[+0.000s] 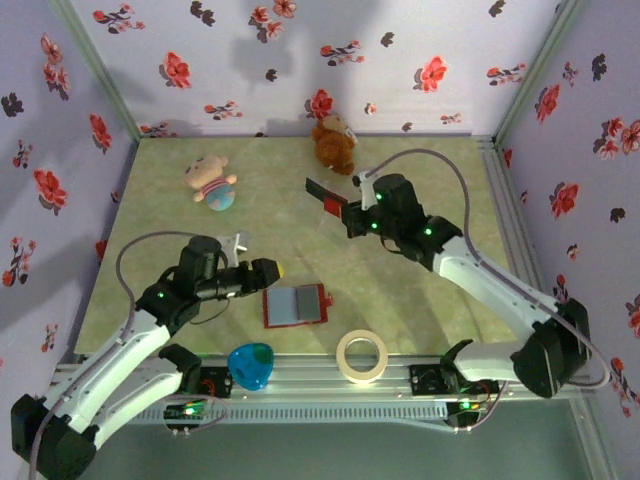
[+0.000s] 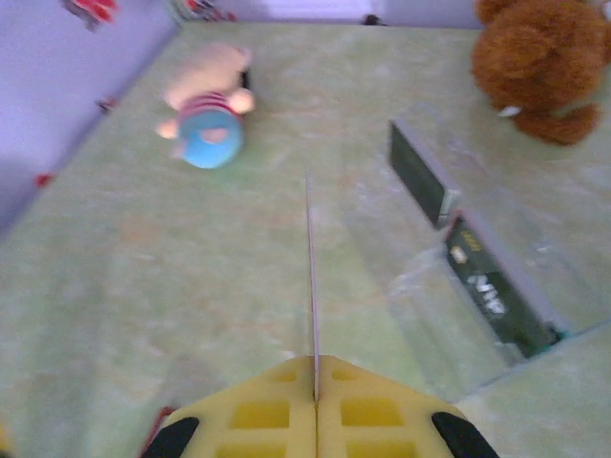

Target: Put the credit cards into the card holder

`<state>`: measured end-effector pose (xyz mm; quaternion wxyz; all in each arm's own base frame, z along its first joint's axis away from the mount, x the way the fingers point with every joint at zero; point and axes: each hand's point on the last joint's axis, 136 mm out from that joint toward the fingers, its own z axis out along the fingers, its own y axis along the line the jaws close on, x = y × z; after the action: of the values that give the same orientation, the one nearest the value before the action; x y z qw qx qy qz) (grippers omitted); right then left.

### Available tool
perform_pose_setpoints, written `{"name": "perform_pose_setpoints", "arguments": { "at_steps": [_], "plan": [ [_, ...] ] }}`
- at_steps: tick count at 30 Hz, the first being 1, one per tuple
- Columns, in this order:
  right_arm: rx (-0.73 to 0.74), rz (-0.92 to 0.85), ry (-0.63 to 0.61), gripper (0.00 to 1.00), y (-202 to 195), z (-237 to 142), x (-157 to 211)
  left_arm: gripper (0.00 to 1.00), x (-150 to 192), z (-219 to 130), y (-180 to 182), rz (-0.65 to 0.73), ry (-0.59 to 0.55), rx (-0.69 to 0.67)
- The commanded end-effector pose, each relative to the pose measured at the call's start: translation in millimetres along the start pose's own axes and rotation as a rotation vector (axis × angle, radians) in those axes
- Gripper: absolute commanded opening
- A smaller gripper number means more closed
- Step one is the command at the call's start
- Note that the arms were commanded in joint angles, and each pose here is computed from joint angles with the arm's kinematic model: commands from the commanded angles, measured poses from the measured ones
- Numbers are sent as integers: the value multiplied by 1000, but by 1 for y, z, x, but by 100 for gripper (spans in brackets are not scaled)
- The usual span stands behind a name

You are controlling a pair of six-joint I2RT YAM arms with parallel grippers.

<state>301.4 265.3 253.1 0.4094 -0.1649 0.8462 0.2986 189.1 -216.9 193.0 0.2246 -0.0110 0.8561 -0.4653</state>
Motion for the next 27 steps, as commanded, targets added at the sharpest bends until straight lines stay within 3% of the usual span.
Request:
{"name": "perform_pose_setpoints", "arguments": {
  "at_steps": [1,4,11,19,27],
  "plan": [
    [-198,165,-82,5,32,-14,-9,59,-14,-3,-42,41,-22,177],
    [-294,264,-138,0,47,-28,-14,60,-20,-7,-64,80,-44,270],
    [-448,466,-258,0,80,-49,-18,60,-43,-22,-109,101,-177,496],
    [-476,589,-459,0,88,-62,-12,56,-58,-19,-112,74,-261,508],
    [-504,626,-509,0,97,-64,-7,54,-64,-6,-107,37,-261,475]
  ]
}}
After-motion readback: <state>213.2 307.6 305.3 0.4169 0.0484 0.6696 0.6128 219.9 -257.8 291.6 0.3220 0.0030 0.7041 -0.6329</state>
